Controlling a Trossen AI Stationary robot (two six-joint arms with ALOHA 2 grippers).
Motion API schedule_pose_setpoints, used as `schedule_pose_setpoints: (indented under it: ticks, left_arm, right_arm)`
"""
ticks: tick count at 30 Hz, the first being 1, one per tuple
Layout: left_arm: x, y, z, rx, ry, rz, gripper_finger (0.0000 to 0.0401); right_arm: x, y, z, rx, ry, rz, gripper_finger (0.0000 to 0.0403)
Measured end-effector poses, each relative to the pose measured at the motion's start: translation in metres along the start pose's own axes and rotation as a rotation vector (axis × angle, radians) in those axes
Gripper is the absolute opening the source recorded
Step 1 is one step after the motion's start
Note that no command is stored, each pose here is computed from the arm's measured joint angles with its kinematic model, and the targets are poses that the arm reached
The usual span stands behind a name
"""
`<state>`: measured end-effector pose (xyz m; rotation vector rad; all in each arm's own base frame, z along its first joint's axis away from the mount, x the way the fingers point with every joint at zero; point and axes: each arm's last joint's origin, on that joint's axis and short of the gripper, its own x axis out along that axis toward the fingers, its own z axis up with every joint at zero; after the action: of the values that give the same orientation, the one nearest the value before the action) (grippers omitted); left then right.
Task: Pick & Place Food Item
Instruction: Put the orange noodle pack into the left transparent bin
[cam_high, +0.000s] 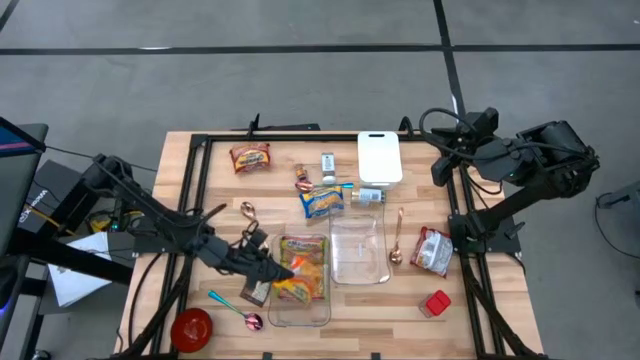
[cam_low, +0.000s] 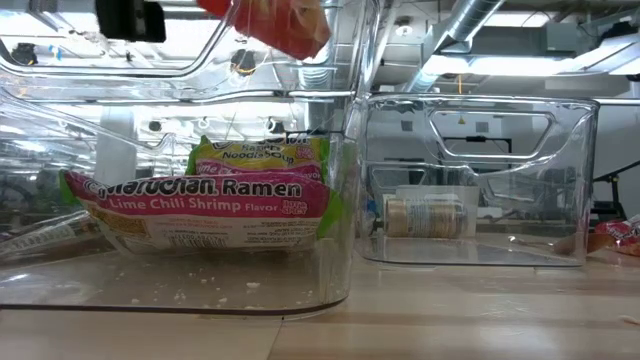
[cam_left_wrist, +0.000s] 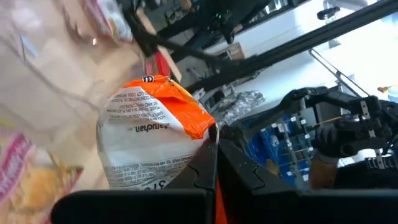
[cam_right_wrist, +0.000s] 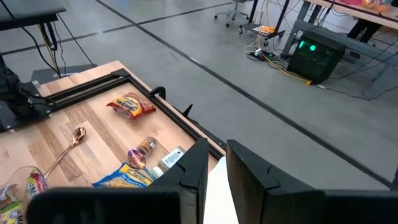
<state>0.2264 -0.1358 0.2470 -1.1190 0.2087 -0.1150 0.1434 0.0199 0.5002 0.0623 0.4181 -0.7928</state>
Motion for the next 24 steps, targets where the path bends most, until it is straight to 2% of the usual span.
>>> schedule_pose_setpoints:
  ticks: [14,24]
  left_arm:
    - [0.019,0.02,-0.042,-0.25,-0.114,0.068,0.0]
    - [0.022,0.033,-0.052,-0.382,-0.291,0.125,0.0]
  right_arm:
    - [0.0,0.0,0.0,-0.01,0.012,0.015,0.0052]
    - [0.0,-0.001,-0.002,-0.033,0.024,0.006,0.0052]
